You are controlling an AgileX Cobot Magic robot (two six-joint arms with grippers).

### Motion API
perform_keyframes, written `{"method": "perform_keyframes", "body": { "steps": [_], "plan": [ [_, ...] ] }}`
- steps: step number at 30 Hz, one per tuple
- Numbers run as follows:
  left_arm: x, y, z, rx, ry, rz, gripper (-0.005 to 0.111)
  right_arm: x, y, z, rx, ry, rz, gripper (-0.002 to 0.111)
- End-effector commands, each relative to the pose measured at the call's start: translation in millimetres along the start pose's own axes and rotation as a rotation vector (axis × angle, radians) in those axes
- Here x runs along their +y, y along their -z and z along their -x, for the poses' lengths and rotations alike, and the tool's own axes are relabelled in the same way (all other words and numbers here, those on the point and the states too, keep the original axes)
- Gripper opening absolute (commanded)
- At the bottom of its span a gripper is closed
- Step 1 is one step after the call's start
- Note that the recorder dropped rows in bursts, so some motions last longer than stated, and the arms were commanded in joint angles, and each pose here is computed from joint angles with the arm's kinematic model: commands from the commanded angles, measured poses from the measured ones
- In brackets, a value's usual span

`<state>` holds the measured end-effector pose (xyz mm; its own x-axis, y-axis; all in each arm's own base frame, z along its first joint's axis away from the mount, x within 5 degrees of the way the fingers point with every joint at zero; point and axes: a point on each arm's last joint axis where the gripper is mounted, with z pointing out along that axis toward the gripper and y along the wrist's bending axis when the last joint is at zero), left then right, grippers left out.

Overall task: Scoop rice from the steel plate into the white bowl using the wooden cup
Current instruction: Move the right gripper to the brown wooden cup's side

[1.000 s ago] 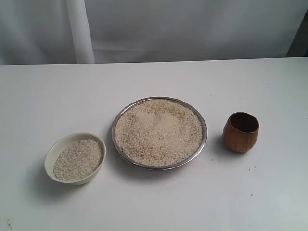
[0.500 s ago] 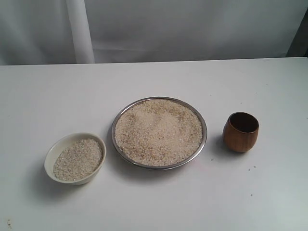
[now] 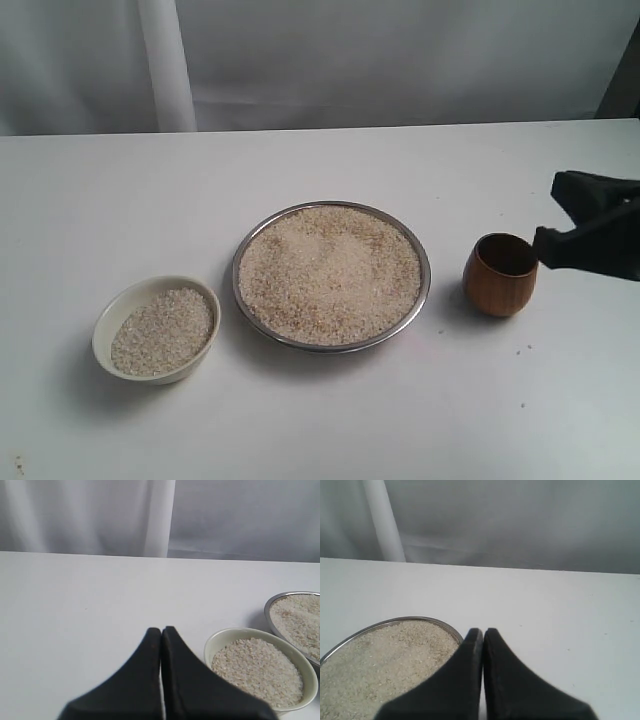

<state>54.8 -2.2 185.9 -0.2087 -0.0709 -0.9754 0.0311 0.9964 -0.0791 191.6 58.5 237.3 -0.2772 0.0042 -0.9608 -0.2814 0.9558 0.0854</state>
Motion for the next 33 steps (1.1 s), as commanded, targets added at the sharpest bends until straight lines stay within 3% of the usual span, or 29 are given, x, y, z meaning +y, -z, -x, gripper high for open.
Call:
{"method": "perform_keyframes", "body": {
  "steps": [1,11,21,33],
  "plan": [
    [-0.5,0,1,-0.009,0.006,-0.006,0.000,-1,-3,-22,-0.054,0.070,0.019,0.000],
    [-0.5,0,1,-0.009,0.008,-0.006,0.000,0,-29,-60,0.064,0.150,0.071,0.000],
    [-0.5,0,1,-0.009,0.003,-0.006,0.000,-4,-12,-100,0.202,0.111,0.056,0.000],
    [-0.5,0,1,-0.009,0.006,-0.006,0.000,-4,-11,-102,0.223,0.131,0.052,0.000]
  ]
}}
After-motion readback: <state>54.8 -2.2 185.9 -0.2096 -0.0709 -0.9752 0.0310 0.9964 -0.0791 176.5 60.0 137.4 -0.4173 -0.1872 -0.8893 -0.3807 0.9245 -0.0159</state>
